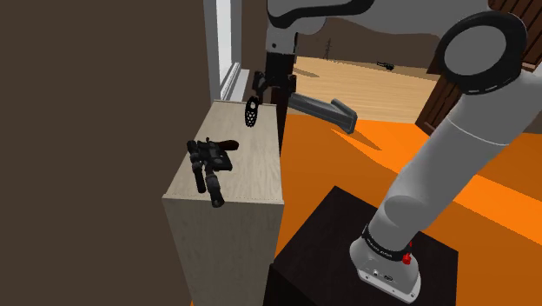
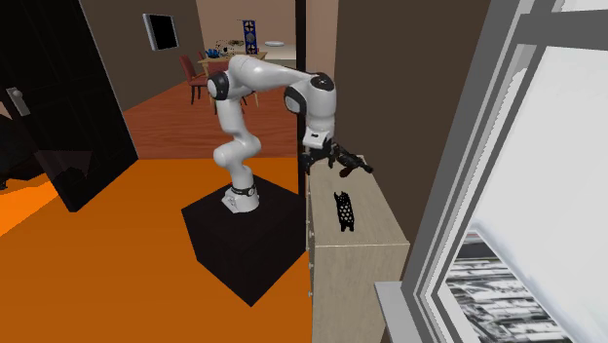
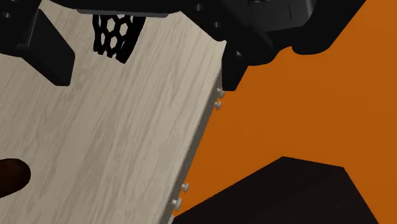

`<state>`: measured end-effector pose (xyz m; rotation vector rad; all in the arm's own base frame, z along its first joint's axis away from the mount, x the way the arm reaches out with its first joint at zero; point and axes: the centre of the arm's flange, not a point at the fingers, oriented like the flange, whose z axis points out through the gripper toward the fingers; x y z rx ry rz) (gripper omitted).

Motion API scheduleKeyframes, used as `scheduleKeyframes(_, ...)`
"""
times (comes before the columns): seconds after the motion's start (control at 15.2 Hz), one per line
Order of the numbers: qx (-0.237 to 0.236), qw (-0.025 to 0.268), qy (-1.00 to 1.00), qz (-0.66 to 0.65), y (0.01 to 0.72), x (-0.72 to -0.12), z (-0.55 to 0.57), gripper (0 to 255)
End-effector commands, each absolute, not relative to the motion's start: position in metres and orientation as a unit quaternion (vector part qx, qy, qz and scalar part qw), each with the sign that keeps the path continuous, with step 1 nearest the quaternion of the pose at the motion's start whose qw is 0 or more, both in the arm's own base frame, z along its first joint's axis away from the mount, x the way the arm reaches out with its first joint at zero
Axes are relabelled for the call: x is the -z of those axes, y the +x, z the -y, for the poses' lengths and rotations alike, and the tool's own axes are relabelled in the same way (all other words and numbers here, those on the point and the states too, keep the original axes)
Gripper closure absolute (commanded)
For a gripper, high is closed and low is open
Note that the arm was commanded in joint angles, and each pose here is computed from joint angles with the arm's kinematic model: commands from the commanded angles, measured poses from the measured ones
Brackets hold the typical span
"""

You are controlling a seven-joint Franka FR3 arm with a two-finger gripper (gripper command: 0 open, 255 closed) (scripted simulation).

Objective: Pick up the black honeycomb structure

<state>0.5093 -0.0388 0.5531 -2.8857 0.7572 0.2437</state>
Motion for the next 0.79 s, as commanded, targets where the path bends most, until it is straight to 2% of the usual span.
scheduleKeyframes(0.0,-0.088,0.075,-0.955,-0.273,0.538,-0.55,0.046,0)
scheduleKeyframes(0.59,-0.119,0.079,-0.921,-0.362,0.652,-0.527,0.095,0)
scheduleKeyframes(0.73,-0.12,0.079,-0.92,-0.365,0.655,-0.521,0.097,0)
